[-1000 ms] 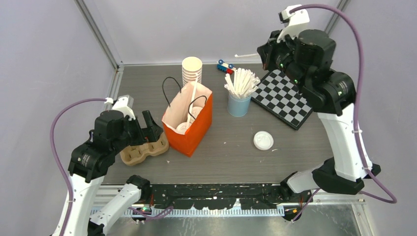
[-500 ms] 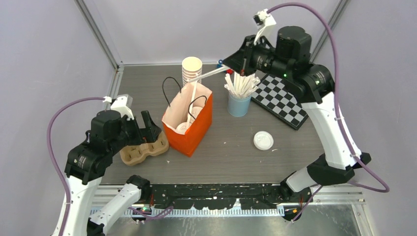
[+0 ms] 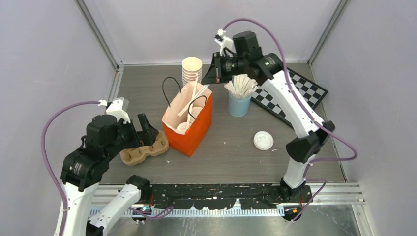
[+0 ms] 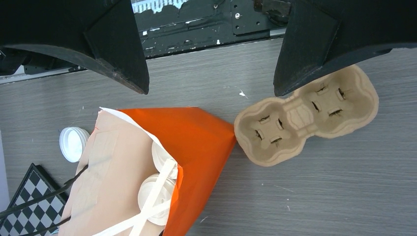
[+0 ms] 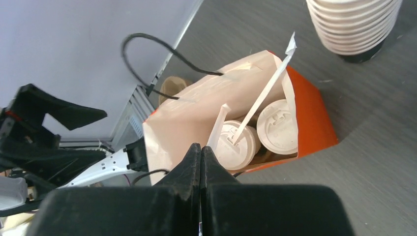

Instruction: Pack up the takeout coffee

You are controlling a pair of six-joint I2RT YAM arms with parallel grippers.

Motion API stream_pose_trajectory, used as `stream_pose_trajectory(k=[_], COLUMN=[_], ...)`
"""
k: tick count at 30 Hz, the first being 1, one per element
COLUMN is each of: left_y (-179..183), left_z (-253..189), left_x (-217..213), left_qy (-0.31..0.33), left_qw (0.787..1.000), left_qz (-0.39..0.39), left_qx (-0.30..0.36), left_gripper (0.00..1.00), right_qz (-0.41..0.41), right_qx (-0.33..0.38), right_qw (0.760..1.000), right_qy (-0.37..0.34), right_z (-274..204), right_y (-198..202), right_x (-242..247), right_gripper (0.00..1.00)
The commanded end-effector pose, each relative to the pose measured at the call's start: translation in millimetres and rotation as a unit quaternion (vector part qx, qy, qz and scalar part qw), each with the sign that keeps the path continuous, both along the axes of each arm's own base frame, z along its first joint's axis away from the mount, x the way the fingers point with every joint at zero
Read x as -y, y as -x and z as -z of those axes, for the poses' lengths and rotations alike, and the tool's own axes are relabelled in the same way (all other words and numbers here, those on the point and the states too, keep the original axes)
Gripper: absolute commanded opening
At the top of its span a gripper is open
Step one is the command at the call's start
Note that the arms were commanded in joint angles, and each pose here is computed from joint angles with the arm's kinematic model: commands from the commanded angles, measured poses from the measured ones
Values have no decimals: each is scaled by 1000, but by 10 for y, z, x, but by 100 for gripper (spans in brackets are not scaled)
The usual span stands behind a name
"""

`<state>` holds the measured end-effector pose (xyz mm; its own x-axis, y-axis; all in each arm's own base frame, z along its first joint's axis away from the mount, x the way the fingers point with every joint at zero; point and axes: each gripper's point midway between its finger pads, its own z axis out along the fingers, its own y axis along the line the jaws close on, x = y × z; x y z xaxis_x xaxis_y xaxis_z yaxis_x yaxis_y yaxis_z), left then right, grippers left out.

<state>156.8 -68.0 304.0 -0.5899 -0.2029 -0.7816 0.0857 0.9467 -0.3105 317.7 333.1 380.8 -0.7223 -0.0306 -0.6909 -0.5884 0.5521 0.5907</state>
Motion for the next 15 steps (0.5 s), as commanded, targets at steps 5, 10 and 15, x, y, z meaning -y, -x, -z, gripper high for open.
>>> stream_pose_trajectory(k=[5, 10, 15], left_y=[33, 58, 82], left_z=[-76, -73, -23], left_x=[-60, -78, -82], left_qy=[-2, -3, 1], left_qw=[1000, 1000, 1000], left_qz=[-9, -12, -15], left_qx=[15, 14, 11], left_gripper=[100, 100, 100], right_qz=[-9, 51, 80], right_qx=[-51, -23, -2], right_qw=[999, 998, 997], right_qy=[12, 32, 15], right_z=[330, 328, 267], right_y=[-284, -577, -735], right_x=[-223, -94, -68], right_gripper=[13, 39, 45])
